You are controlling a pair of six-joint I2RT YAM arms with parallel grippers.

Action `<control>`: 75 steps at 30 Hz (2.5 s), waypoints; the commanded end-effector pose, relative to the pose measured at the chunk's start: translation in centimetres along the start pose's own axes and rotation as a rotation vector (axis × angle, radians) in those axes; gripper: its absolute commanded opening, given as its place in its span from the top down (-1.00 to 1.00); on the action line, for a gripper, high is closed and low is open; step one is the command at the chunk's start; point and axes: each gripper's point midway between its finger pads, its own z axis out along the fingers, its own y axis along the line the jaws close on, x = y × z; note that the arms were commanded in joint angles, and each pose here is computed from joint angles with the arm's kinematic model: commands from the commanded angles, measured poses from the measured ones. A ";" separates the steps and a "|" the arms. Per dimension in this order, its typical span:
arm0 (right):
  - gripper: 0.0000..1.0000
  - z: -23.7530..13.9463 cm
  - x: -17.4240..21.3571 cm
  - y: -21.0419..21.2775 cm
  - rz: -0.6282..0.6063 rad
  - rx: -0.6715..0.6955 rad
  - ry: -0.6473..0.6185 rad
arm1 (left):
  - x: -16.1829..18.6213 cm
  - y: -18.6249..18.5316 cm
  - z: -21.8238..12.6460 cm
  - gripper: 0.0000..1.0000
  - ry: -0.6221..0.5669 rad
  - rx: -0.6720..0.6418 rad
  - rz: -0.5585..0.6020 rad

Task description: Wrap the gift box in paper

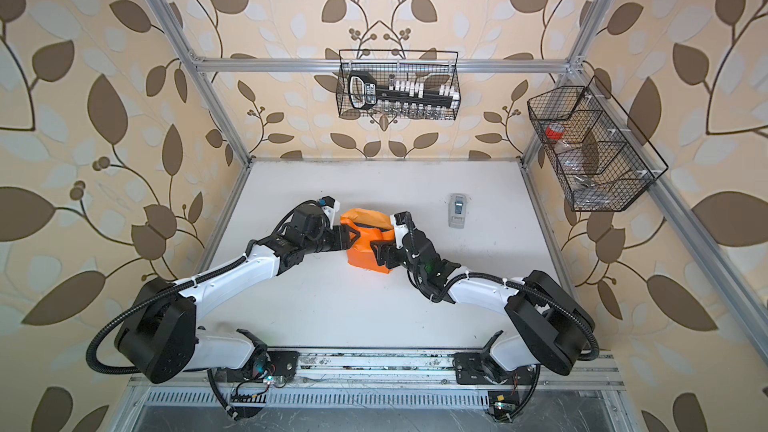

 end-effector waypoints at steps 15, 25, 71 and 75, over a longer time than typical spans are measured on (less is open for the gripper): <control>-0.65 0.5 3.9 -1.2 -0.051 0.043 0.150 | -2.4 -3.4 -2.9 0.59 -0.079 -0.012 0.109; -0.65 0.6 3.8 -1.1 -0.048 0.042 0.147 | -1.7 -5.4 -2.5 0.79 -0.037 0.072 0.081; -0.84 -1.6 -3.6 -6.2 0.195 0.047 -0.022 | 3.5 -5.7 1.6 -0.10 0.116 0.210 -0.150; -0.84 -1.0 -4.0 -5.7 0.229 0.011 -0.033 | 3.7 -4.8 1.9 0.11 0.130 0.150 -0.158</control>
